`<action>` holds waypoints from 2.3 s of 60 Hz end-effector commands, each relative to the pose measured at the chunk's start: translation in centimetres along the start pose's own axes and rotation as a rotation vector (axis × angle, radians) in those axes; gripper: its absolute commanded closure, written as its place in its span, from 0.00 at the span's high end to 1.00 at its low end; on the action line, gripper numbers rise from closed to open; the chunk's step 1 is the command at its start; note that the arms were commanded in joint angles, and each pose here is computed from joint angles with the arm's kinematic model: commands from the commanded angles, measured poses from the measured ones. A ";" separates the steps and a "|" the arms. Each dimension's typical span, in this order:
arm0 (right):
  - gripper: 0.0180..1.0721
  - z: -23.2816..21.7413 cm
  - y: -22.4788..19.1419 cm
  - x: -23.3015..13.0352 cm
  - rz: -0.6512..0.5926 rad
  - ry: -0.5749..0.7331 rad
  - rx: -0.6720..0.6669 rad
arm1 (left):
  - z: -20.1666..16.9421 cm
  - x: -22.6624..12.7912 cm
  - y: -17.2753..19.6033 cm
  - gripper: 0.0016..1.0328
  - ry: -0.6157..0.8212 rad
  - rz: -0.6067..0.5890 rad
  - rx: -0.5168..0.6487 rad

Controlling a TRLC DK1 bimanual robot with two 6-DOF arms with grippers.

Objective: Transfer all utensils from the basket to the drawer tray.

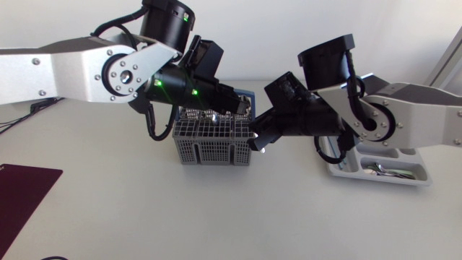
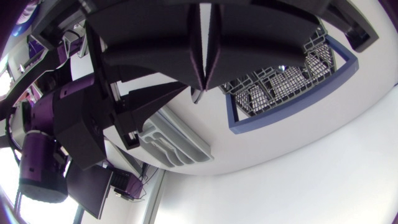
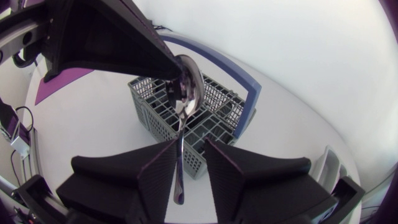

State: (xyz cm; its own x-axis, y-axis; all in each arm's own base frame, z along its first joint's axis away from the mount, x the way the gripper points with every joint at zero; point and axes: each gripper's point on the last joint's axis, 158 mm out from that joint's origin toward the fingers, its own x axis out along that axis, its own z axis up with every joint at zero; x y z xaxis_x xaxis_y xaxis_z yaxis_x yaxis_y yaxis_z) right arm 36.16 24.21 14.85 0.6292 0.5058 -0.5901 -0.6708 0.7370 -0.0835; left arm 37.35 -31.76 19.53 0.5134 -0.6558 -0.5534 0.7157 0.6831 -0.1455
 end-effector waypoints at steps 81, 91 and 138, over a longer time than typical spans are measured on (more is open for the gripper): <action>0.07 -7.9 -1.9 -2.3 0.118 0.140 -0.090 | 7.6 -7.0 5.1 0.69 -0.314 0.147 0.024; 0.07 -10.7 -6.3 -4.7 0.092 0.180 -0.122 | 5.7 -5.8 6.0 0.69 -0.256 0.175 0.046; 0.07 -26.5 -26.2 -13.2 -0.094 0.498 -0.437 | -1.5 -1.1 9.2 0.69 -0.020 0.242 0.029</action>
State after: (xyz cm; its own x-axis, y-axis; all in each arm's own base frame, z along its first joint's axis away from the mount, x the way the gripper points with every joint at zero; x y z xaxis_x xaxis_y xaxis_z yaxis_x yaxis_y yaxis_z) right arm 34.79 -12.15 4.72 0.5187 0.1297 -0.8451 -0.7635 0.5151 -0.3896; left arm 42.74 -24.87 20.16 0.7008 -0.5069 -0.5018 0.5883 0.8087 0.0047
